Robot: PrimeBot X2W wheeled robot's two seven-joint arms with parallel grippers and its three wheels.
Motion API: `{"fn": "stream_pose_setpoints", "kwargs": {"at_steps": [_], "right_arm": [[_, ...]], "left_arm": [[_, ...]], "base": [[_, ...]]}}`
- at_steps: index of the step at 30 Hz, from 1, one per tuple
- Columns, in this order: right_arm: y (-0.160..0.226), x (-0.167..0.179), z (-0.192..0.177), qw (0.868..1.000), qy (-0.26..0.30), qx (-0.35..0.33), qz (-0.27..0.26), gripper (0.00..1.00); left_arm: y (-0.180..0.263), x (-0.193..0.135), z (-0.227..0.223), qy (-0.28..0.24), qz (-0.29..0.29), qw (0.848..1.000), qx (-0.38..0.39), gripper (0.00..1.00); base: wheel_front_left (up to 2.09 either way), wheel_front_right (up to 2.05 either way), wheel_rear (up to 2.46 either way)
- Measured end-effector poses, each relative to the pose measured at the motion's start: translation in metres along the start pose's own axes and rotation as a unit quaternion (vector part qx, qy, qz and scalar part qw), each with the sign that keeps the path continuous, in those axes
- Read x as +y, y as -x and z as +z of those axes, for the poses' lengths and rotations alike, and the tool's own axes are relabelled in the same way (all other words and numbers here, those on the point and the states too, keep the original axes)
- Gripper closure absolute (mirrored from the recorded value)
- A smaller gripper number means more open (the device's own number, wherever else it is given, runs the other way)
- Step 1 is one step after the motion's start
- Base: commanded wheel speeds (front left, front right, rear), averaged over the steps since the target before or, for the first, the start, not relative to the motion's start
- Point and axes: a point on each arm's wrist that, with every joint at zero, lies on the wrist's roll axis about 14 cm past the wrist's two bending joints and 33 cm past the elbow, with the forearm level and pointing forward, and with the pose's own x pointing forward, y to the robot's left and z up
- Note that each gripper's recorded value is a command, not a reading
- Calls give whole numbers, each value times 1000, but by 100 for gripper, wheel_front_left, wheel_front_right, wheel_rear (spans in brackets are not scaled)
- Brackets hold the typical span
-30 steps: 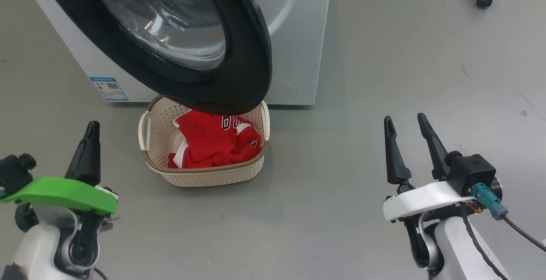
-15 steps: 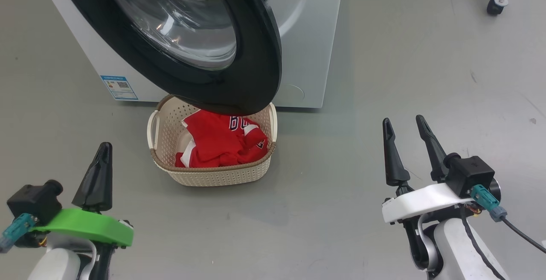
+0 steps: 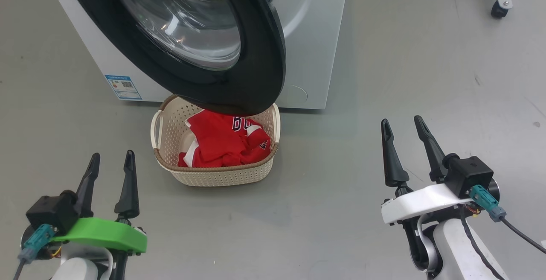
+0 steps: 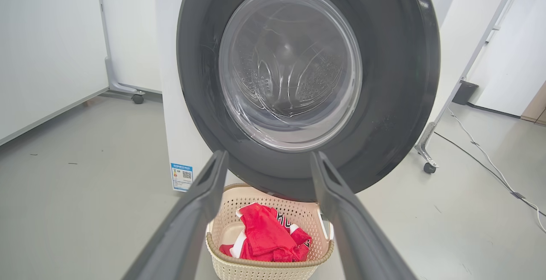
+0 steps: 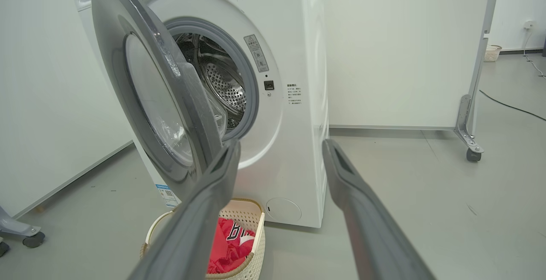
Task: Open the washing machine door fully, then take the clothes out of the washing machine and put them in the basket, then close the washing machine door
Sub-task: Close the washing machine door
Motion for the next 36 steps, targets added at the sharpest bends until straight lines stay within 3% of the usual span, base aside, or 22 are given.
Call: {"fn": "stream_pose_setpoints", "kwargs": {"at_steps": [36], "right_arm": [[3,2,1,1000,3,0,3,0]], "left_arm": [[7,-14,11,-11,-3,999,-33,0]], "base": [[0,0,0]]}}
